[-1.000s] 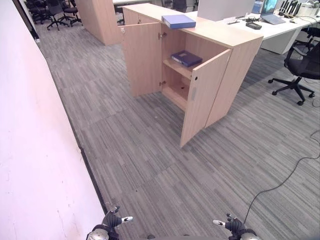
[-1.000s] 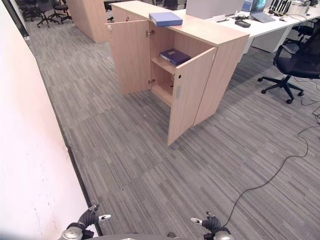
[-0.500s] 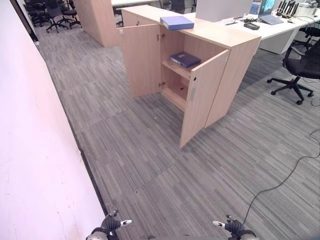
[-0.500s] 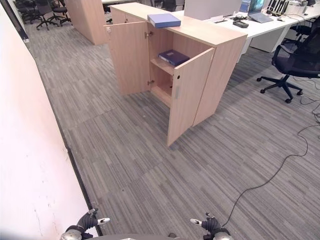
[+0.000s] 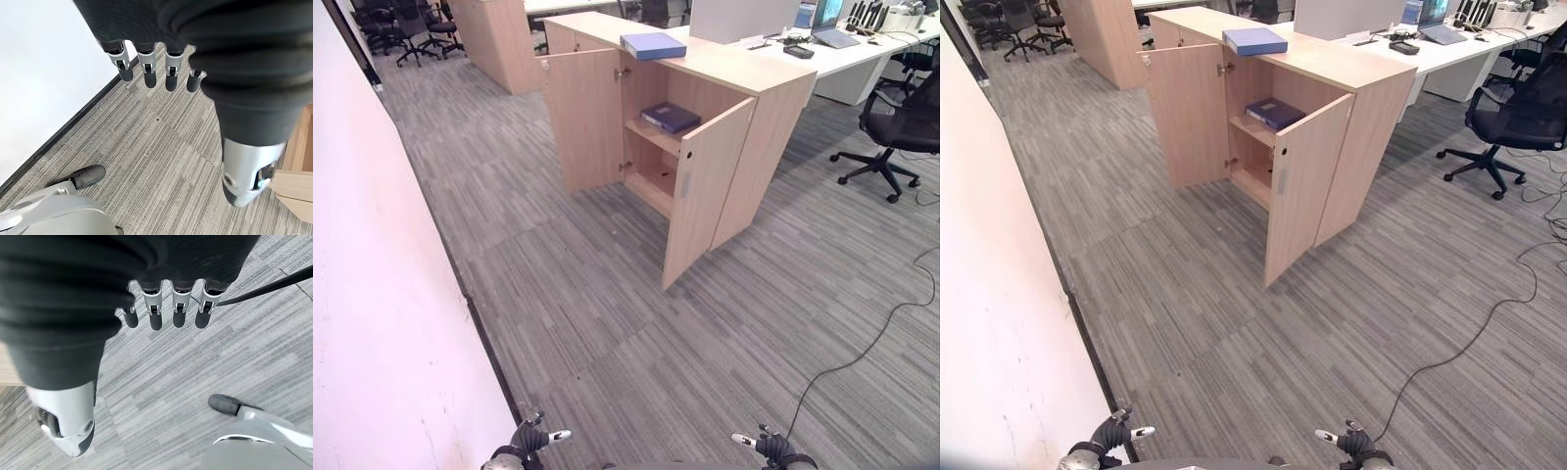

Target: Put the empty folder in the office cabinet

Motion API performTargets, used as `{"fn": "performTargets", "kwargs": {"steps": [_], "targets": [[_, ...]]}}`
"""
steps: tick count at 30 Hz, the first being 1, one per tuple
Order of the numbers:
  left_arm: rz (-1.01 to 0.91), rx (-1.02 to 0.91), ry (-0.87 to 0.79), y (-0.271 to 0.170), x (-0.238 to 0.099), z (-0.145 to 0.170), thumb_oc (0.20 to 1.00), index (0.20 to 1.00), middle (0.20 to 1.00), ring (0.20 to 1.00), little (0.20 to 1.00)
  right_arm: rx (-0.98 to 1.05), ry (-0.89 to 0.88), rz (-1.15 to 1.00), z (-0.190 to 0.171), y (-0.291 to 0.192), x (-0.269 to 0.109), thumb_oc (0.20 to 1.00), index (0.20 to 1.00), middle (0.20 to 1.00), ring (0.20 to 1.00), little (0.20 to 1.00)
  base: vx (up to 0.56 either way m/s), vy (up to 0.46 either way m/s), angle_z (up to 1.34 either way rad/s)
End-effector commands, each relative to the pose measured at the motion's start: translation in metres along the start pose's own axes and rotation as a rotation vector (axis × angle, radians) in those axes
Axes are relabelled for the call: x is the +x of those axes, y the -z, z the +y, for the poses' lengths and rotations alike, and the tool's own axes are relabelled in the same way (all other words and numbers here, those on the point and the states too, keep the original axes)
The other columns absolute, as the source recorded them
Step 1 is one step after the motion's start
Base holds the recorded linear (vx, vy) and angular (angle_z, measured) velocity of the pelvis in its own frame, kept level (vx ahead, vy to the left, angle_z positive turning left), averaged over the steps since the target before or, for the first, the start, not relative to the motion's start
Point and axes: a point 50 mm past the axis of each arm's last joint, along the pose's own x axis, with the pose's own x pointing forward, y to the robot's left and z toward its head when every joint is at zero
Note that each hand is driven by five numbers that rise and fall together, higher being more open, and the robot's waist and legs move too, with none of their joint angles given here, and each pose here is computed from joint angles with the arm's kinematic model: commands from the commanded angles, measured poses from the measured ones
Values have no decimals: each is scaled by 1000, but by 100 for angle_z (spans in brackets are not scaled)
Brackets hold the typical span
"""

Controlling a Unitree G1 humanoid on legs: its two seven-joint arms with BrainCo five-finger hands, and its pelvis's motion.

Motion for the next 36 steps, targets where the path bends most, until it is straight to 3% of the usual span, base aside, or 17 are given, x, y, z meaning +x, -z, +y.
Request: {"fn": "performTargets", "kwargs": {"steps": [1, 11, 21, 36], "targets": [[-86, -1, -14, -32, 8, 8, 1000, 1000, 1000, 1000, 1000, 54, 31, -30, -6, -15, 5, 1000, 1000, 1000, 1000, 1000, 0, 0, 0], [-84, -29, -17, -31, 8, 10, 1000, 1000, 1000, 1000, 1000, 120, 47, -4, -9, -6, 3, 1000, 1000, 1000, 1000, 1000, 32, -41, 0], [-183, -42, -18, -63, 12, 12, 1000, 1000, 1000, 1000, 1000, 217, 109, -46, -25, -17, 4, 1000, 1000, 1000, 1000, 1000, -62, -92, 16], [-141, -54, -57, -52, 12, 18, 1000, 1000, 1000, 1000, 1000, 205, 129, -33, -27, -22, 7, 1000, 1000, 1000, 1000, 1000, 296, 168, -21]]}}
